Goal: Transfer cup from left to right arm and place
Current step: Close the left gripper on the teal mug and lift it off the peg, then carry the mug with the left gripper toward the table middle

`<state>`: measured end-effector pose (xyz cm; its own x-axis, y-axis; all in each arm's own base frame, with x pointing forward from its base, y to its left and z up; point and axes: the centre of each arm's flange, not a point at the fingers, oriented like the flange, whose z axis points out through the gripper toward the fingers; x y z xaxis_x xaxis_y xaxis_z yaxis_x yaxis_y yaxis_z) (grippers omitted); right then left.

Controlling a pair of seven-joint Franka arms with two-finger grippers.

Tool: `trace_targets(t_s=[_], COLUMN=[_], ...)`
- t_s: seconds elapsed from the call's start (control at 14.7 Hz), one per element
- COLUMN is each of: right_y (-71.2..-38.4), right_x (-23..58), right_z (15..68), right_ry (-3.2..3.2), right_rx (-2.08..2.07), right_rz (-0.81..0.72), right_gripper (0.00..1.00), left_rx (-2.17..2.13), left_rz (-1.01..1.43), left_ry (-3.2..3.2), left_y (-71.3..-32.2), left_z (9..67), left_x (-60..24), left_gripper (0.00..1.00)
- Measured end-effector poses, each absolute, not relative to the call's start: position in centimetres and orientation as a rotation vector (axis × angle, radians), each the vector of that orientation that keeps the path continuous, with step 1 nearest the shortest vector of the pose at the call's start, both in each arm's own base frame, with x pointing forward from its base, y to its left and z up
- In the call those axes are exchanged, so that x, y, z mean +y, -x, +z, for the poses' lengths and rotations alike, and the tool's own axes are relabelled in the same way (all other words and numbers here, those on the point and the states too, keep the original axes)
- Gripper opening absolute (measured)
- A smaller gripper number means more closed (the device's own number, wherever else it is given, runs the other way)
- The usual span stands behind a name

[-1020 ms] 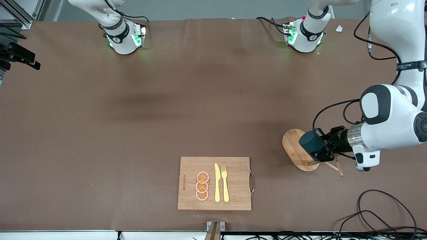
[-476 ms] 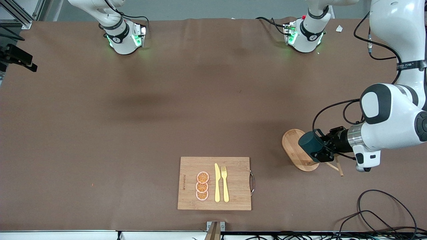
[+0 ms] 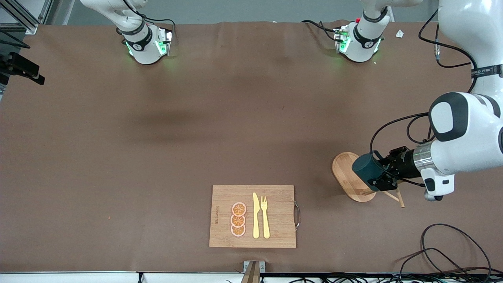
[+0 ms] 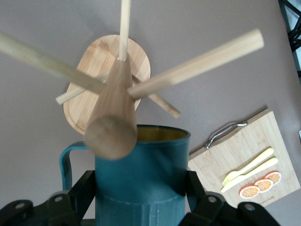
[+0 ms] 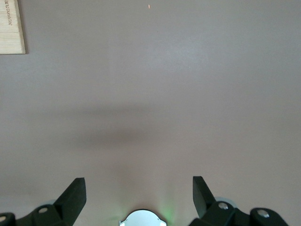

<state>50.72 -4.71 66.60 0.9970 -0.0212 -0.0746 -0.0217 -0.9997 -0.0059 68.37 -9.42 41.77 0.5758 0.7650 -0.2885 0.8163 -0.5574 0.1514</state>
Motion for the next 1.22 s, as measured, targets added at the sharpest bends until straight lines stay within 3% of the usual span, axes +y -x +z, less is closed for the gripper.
trace_targets(t_s=[0.82, 1.22], right_y=[-50.8, -50.8], right_x=[-4.6, -4.6], right_z=[66.3, 66.3], right_ry=[3.131, 3.131], right_rx=[0.030, 0.032], right_rz=[0.127, 0.127], right_gripper=[1.00, 1.00], left_rx=[1.394, 1.305], left_rz=[-0.409, -0.281], left_ry=[-2.472, -2.601], left_y=[-65.3, -61.8], left_z=[46.0, 50.3], left_x=[-16.7, -23.9], left_gripper=[0.83, 0.83])
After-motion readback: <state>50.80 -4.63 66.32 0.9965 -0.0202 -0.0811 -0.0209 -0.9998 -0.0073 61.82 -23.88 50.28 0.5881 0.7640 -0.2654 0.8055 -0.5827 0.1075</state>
